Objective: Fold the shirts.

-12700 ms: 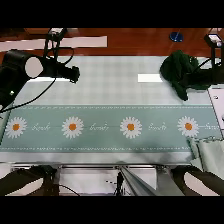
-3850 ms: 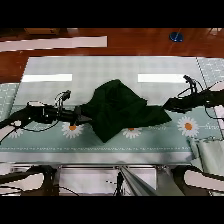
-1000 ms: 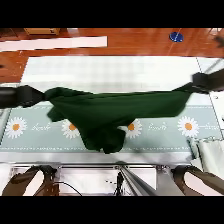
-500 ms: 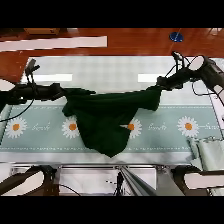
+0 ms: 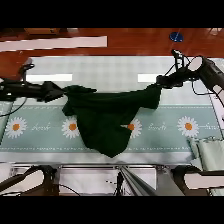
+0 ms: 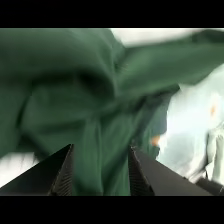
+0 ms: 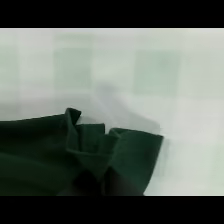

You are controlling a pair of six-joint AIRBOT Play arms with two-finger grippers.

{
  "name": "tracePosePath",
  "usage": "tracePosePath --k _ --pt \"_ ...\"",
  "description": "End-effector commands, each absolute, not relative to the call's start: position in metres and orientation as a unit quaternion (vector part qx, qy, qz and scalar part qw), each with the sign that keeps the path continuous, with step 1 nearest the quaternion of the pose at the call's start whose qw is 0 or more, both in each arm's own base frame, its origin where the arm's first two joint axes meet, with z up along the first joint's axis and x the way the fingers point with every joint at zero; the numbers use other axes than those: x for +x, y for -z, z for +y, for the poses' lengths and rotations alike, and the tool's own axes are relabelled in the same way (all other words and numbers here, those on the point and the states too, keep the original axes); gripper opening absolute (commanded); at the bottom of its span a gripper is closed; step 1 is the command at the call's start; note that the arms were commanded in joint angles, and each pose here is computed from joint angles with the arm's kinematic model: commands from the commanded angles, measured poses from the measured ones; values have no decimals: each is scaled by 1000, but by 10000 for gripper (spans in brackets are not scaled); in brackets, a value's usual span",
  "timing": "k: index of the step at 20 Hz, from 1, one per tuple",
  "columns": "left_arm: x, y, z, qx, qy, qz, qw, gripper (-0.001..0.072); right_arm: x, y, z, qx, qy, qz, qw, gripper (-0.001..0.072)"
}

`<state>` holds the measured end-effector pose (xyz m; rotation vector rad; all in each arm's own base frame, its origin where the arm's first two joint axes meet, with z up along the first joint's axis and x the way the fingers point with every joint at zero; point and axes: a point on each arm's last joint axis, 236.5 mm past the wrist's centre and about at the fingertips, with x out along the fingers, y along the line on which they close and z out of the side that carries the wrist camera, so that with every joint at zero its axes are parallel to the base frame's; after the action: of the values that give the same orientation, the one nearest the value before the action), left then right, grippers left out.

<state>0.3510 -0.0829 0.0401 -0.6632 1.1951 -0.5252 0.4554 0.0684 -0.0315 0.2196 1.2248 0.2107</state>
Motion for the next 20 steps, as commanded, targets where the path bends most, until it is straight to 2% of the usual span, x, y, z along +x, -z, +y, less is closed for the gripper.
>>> tracePosePath --k 1,2,4,5,8,12,17,20 --pt "299 -54 -45 -275 184 600 728 404 454 17 67 80 -109 561 817 27" --pt "286 -58 -37 -263 158 602 737 410 454 16 62 69 -105 559 819 27" --pt "252 -62 -47 -255 157 610 734 692 453 17 51 42 -94 562 821 27" --pt "235 -58 -55 -259 158 614 729 710 452 19 45 29 -89 565 820 27" --pt "185 -24 -82 -299 159 637 692 710 448 22 35 5 -79 573 816 27" --pt "127 29 -125 -338 189 696 604 710 448 22 34 2 -78 575 815 27" --pt "147 49 -153 -361 190 673 617 710 446 23 34 2 -79 578 812 27" --pt "158 62 -169 -377 184 677 604 709 444 24 34 1 -79 580 810 27"
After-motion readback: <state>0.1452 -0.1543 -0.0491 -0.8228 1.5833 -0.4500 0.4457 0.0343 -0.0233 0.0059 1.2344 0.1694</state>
